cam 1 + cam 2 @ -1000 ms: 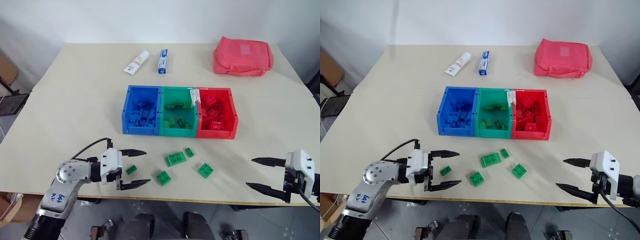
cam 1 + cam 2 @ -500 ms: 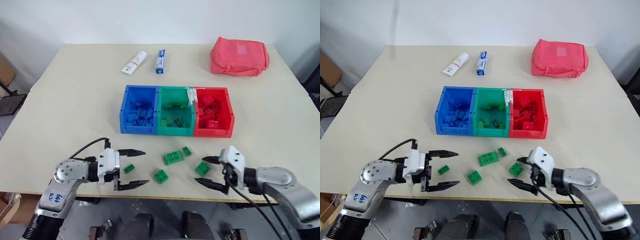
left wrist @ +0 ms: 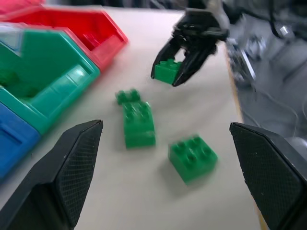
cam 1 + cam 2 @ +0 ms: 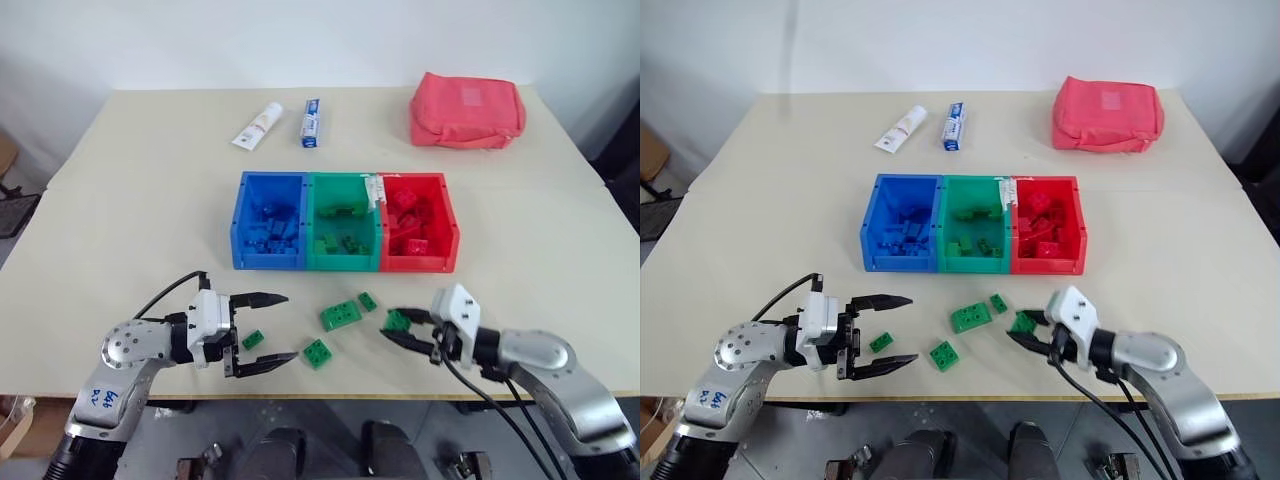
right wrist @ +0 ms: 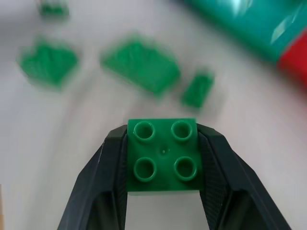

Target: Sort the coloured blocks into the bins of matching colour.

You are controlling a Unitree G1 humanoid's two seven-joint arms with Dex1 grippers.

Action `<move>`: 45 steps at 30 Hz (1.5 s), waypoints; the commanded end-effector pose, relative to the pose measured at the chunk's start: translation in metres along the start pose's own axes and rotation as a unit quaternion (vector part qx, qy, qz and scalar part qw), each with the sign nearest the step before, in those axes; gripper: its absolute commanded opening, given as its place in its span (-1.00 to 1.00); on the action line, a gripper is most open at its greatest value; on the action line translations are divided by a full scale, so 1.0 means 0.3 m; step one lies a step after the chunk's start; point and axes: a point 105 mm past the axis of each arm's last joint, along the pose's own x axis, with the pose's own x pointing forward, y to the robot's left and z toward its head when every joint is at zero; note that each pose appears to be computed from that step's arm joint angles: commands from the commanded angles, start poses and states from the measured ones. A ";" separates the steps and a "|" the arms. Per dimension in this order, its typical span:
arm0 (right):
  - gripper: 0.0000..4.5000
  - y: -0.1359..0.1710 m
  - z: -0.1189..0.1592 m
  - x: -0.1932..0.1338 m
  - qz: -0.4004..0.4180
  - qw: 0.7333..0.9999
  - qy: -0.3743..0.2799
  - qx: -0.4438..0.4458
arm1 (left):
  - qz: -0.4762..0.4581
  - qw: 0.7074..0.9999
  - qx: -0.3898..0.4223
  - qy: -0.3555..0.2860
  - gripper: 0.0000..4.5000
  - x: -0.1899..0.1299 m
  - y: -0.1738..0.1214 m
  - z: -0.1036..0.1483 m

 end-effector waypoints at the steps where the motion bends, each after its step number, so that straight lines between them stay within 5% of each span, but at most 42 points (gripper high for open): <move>1: -0.33 -0.078 0.155 0.077 -0.045 0.997 -0.051 -0.030 | 0.073 0.997 0.013 -0.013 1.00 -0.049 0.048 0.023; 9: -0.33 -0.251 0.267 0.226 -0.137 0.989 -0.024 -0.059 | 0.119 0.993 0.019 0.011 1.00 -0.106 0.072 0.009; 18: 0.99 -0.242 0.298 0.207 -0.096 0.991 -0.063 -0.066 | 0.131 0.991 0.030 0.016 1.00 -0.137 0.100 0.028; 24: 0.99 -0.183 0.274 0.038 -0.027 0.993 -0.102 -0.053 | 0.100 0.994 0.042 0.034 1.00 -0.142 0.110 0.017; 32: 0.99 -0.137 0.014 -0.249 0.025 0.994 0.073 -0.083 | 0.011 0.999 0.045 0.026 1.00 -0.076 0.099 0.015; 38: 0.99 -0.134 -0.015 -0.227 0.020 0.994 0.073 -0.079 | -0.013 0.997 0.059 0.036 1.00 -0.065 0.103 0.004; 45: 0.99 -0.073 -0.009 -0.032 0.076 0.994 0.063 -0.051 | -0.005 0.997 0.067 0.037 1.00 -0.071 0.106 0.006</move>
